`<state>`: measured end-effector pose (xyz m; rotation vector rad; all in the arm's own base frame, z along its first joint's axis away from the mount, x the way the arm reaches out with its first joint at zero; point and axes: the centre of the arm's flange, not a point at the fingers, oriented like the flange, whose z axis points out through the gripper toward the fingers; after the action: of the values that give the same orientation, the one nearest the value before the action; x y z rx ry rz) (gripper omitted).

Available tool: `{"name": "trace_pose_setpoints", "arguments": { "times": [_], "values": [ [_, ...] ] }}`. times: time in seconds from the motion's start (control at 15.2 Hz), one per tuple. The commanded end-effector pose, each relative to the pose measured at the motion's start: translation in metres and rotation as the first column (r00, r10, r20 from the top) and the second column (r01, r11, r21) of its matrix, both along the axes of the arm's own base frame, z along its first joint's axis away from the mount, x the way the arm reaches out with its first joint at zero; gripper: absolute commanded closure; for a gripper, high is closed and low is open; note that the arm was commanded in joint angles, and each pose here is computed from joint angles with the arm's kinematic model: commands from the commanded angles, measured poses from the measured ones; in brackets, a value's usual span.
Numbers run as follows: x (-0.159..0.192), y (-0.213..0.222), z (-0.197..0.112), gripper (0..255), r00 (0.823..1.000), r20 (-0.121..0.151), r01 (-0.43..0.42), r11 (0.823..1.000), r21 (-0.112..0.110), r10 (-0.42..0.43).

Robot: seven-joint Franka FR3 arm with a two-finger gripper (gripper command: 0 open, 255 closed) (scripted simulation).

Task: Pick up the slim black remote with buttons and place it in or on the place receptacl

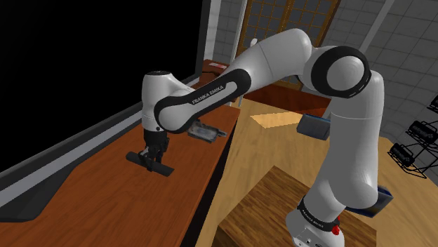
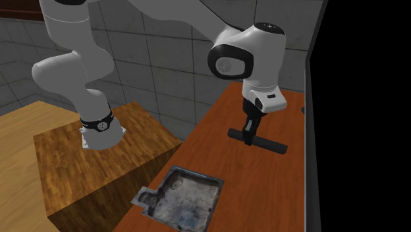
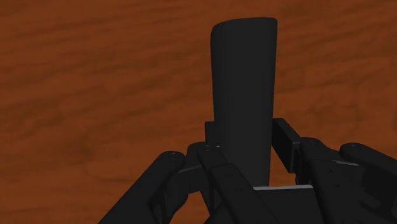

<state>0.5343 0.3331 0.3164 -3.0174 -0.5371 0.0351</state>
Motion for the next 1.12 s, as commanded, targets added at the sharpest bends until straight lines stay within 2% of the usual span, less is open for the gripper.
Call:
{"name": "trace_pose_setpoints", "arguments": {
  "times": [0.0,1.06],
  "values": [
    [-0.002,0.001,-0.002,255,1.0,-0.002,-0.003,1.0,0.001,0.003],
    [-0.002,0.001,0.083,255,1.0,-0.002,-0.003,1.0,0.001,0.003]
  ]
}}
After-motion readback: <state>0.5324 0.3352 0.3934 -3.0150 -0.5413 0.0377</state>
